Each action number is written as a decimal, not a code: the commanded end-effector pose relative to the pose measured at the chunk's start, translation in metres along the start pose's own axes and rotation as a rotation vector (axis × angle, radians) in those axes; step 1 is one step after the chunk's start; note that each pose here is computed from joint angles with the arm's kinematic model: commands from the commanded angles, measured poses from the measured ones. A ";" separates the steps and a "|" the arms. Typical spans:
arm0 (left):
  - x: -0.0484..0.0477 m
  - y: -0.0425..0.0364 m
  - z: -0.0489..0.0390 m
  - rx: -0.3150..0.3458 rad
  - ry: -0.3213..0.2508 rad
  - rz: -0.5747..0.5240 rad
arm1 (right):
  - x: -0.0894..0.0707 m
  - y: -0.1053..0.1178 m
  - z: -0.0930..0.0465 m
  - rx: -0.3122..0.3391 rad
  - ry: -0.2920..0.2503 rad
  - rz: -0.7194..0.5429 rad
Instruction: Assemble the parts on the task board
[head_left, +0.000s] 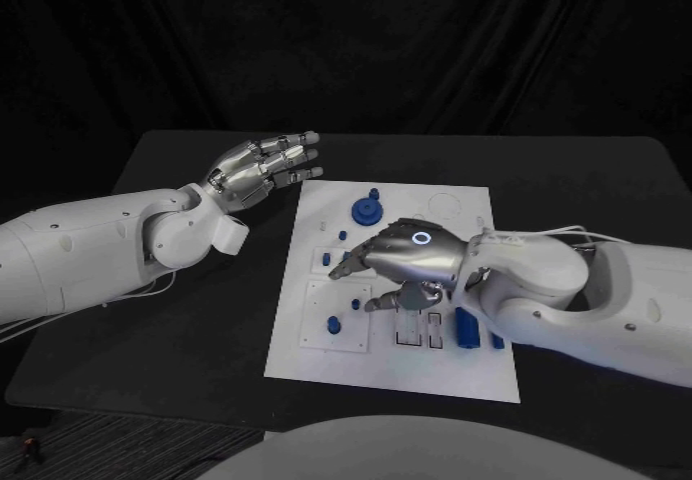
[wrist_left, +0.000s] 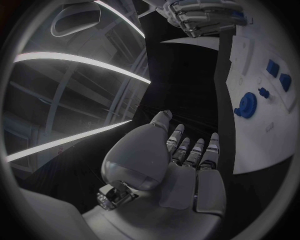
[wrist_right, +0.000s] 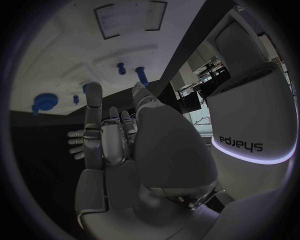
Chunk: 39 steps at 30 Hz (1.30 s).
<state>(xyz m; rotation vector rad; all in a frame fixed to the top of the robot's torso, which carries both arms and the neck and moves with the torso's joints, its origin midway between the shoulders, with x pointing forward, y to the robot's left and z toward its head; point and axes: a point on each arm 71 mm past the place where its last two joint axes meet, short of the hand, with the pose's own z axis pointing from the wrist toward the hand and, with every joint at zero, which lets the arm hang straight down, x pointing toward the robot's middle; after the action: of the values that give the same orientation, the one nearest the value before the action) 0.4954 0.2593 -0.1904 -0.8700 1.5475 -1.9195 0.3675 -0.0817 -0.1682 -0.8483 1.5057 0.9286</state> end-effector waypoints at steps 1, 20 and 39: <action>0.0008 -0.0007 -0.0005 0.013 0.003 -0.011 | -0.022 -0.006 -0.011 0.020 -0.123 0.028; -0.0014 -0.0015 -0.0040 0.007 -0.008 -0.006 | -0.022 -0.089 -0.088 0.496 0.012 0.006; -0.0030 -0.0019 -0.0064 0.008 -0.010 -0.007 | 0.004 -0.100 -0.111 0.702 0.178 0.231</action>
<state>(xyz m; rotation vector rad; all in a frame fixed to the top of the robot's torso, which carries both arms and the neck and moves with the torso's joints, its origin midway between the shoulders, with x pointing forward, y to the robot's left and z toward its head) 0.4932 0.2667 -0.1904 -0.8799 1.5461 -1.9052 0.4110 -0.2217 -0.1686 -0.3195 1.8471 0.4548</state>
